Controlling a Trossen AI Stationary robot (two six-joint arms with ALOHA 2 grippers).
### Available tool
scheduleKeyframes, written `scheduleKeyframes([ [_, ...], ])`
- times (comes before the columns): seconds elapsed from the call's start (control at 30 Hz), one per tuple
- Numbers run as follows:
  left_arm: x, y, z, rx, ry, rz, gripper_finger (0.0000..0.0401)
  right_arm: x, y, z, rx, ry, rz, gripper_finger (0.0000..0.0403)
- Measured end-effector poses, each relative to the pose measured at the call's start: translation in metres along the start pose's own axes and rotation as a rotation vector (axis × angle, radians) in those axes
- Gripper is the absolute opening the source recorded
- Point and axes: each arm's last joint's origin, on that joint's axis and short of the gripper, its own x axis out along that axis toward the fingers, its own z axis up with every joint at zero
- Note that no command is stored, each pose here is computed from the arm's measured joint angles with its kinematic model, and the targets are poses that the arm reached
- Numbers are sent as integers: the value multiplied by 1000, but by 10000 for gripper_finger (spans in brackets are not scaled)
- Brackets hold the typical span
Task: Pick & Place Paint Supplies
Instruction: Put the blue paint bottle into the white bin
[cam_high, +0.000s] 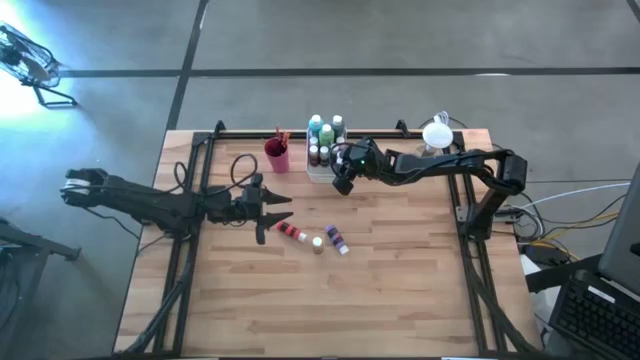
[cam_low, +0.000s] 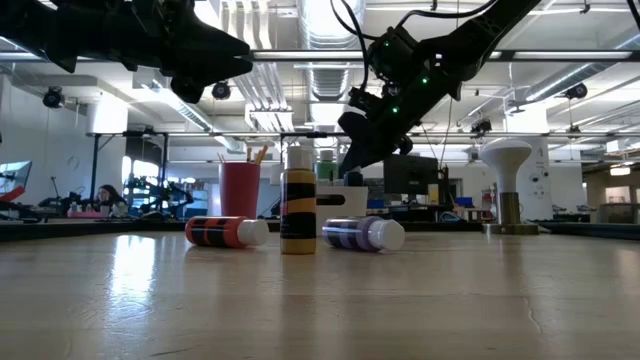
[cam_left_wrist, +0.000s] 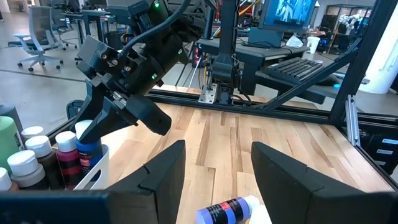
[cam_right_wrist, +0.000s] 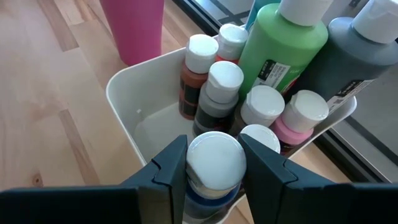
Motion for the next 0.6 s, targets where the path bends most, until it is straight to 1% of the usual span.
scheduleKeyframes([
  [0.6,0,0,0,0,0,0,190,1,-1,-13,42,12,-3,112],
])
